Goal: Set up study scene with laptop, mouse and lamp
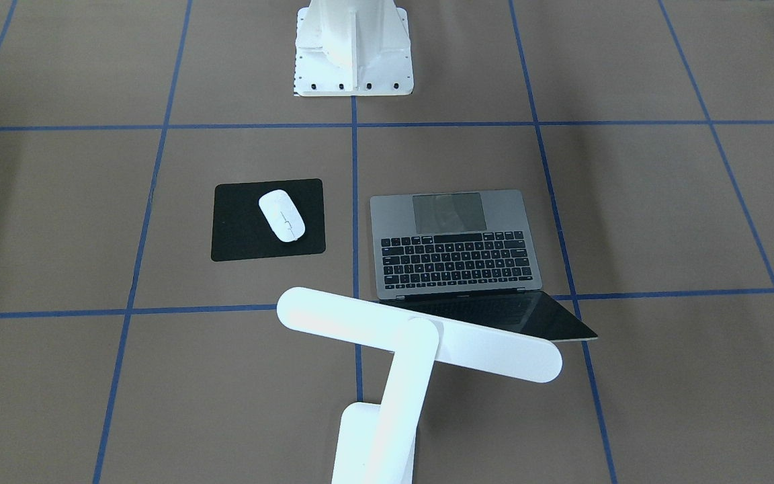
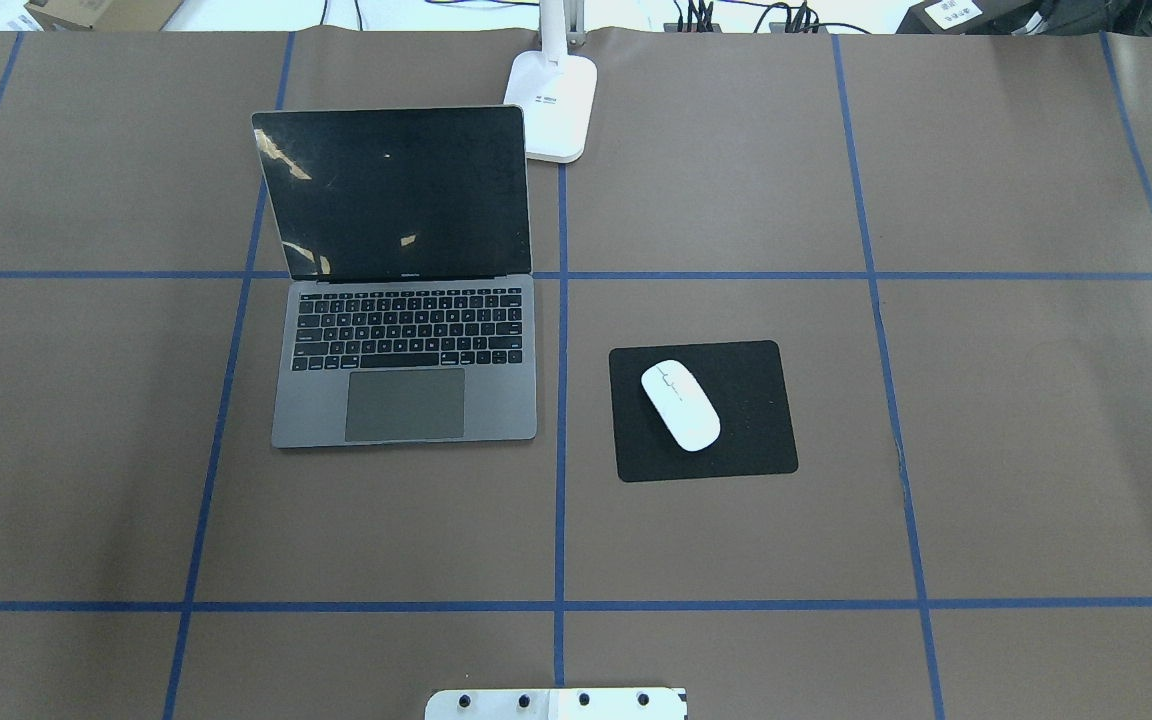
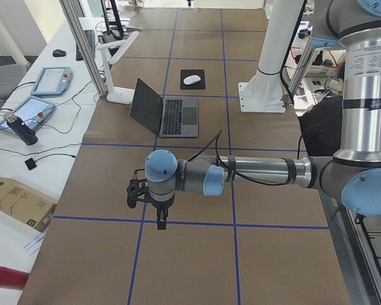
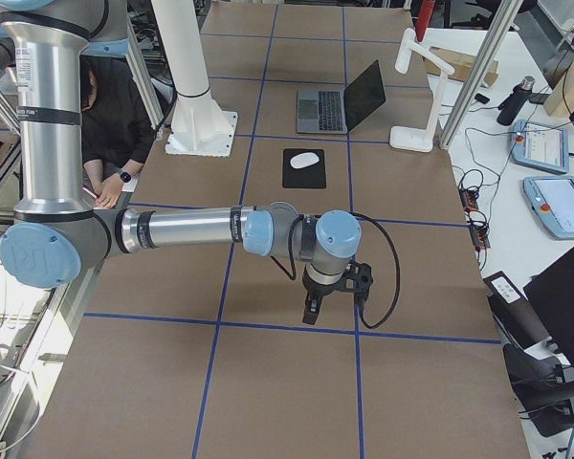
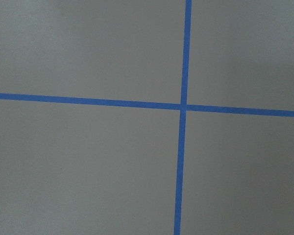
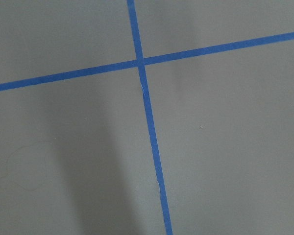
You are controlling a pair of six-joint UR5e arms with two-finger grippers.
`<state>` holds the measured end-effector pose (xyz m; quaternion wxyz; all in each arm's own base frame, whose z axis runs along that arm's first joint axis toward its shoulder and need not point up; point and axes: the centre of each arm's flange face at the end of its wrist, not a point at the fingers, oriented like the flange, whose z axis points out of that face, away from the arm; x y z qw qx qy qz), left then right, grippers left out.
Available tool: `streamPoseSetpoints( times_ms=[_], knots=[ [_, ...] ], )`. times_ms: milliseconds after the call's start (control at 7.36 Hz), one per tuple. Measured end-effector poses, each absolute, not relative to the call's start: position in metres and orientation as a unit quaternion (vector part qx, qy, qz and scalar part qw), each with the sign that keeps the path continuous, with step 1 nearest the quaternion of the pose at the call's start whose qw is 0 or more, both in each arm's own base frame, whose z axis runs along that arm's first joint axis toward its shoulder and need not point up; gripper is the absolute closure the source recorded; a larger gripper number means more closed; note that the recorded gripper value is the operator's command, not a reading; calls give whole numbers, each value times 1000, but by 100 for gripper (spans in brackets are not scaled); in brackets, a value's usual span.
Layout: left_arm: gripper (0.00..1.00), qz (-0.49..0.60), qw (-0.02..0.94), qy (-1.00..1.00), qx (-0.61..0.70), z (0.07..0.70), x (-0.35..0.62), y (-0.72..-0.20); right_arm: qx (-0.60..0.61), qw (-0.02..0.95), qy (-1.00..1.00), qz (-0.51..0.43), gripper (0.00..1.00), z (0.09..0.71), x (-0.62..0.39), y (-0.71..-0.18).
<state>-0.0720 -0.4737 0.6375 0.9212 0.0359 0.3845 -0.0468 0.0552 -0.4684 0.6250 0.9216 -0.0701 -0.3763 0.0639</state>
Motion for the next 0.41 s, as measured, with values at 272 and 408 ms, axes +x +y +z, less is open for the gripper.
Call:
streamPoseSetpoints(
  times_ms=[272, 408],
  knots=[
    [1, -47, 921, 385, 36, 637, -72, -474, -69, 922, -377, 63, 1, 624, 55, -468],
    [1, -47, 921, 384, 36, 637, -72, -474, -69, 921, -377, 63, 1, 623, 55, -468]
  ],
)
